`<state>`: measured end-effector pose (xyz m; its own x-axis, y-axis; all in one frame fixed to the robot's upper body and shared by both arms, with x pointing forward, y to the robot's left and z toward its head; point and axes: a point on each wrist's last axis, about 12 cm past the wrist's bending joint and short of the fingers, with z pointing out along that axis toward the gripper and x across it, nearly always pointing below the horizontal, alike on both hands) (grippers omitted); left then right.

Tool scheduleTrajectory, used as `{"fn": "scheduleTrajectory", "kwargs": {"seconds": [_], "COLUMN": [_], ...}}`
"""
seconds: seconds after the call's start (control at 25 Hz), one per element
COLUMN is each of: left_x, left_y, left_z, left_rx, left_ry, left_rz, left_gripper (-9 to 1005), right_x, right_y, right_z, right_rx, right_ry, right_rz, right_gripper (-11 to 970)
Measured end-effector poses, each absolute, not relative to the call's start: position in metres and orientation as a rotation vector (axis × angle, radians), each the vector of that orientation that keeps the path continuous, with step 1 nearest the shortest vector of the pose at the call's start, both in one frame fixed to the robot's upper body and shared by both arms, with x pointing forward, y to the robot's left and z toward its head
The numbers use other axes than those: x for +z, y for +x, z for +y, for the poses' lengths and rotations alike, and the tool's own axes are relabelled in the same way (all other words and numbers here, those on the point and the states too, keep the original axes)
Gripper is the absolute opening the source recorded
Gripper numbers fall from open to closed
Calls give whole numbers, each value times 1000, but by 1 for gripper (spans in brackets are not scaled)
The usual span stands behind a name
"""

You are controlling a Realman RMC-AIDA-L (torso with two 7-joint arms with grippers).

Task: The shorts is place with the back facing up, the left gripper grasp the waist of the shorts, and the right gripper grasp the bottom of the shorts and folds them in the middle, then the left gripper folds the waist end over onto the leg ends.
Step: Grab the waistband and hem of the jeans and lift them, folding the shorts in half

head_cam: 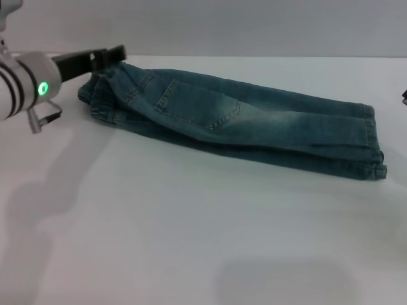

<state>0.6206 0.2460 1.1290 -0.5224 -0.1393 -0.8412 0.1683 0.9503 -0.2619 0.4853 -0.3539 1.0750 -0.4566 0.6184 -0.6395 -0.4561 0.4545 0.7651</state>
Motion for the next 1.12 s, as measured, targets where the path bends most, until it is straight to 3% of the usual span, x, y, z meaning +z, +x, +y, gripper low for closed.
{"fn": "scheduleTrajectory", "kwargs": {"seconds": [0.4,1.12], "left_x": [1101,1094], "left_y": [630,626], "left_z": [254,258], "left_rx": [-232,-139], "left_ry": [88,198], "left_rz": [2202,2265], "left_gripper": [820,819], "right_x": [1079,1076], "right_y": [483,481], "right_z": [-349,-343], "right_rx": [1293,1316], "right_ry": [100,101], "right_rz": [1600,1602], "right_gripper": [426,425]}}
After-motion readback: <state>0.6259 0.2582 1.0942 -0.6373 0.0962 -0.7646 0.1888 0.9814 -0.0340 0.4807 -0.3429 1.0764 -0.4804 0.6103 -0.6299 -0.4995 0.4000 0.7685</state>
